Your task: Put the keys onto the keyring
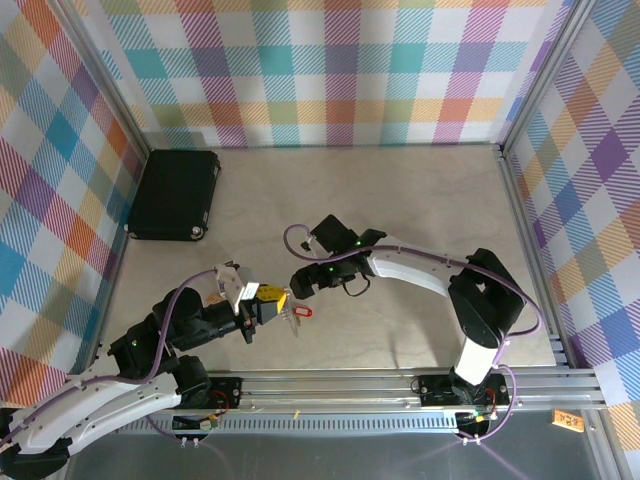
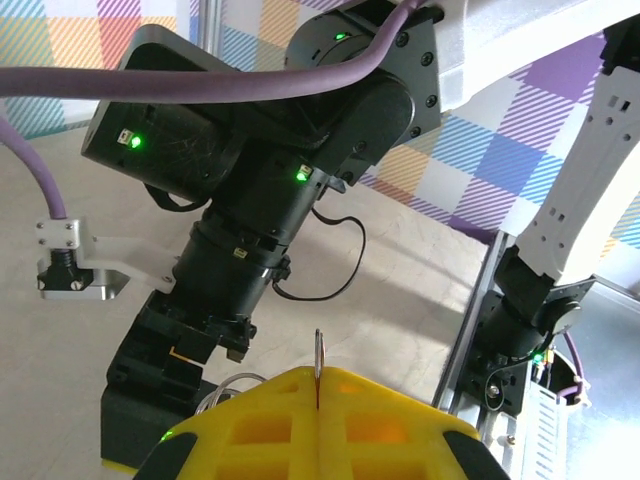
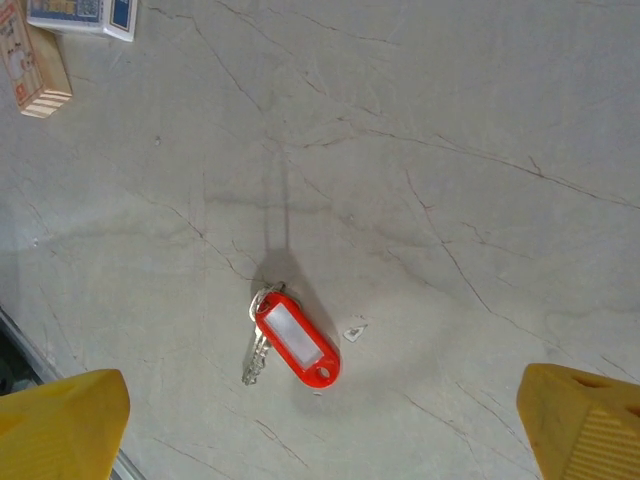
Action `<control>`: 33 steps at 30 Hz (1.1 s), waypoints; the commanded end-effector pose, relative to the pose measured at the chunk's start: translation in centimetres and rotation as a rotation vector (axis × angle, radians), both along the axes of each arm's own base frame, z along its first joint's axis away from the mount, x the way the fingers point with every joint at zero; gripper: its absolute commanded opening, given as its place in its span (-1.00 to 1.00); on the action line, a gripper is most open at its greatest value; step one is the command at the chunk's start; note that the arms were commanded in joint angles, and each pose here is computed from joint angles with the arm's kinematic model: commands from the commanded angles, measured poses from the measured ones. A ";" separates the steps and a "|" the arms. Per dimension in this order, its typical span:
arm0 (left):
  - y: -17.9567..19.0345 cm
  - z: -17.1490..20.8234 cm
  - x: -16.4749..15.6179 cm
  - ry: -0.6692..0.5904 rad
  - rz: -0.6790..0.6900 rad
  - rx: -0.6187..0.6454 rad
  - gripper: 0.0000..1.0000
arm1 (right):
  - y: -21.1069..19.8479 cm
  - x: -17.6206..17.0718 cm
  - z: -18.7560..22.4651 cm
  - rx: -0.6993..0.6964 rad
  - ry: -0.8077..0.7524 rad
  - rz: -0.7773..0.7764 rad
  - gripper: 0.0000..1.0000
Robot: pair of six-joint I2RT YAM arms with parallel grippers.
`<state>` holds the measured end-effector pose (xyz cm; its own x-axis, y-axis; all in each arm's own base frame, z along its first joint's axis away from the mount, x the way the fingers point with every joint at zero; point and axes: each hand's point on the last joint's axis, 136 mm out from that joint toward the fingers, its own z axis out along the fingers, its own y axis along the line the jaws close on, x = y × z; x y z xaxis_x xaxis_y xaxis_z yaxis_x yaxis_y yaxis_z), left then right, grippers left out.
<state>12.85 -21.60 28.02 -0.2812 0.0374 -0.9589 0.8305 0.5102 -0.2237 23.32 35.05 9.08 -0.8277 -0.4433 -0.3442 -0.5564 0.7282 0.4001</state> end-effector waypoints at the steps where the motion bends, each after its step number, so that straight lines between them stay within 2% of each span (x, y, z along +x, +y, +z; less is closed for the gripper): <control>1: 0.9 1.0 0.2 -0.012 0.042 -0.051 -1.00 | 1.5 -0.1 0.5 0.044 0.016 0.021 0.93; 12: 3.4 0.4 0.6 -0.014 0.147 -0.058 -1.00 | 3.2 -1.9 -2.2 0.028 0.099 0.077 0.66; 23: 4.1 0.2 0.6 -0.013 0.168 -0.068 -1.00 | 4.3 -2.6 -3.8 -0.017 0.108 0.090 0.22; 33: 4.7 0.2 0.4 -0.017 0.178 -0.082 -1.00 | 4.9 -2.6 -5.0 -0.057 0.113 0.094 -0.03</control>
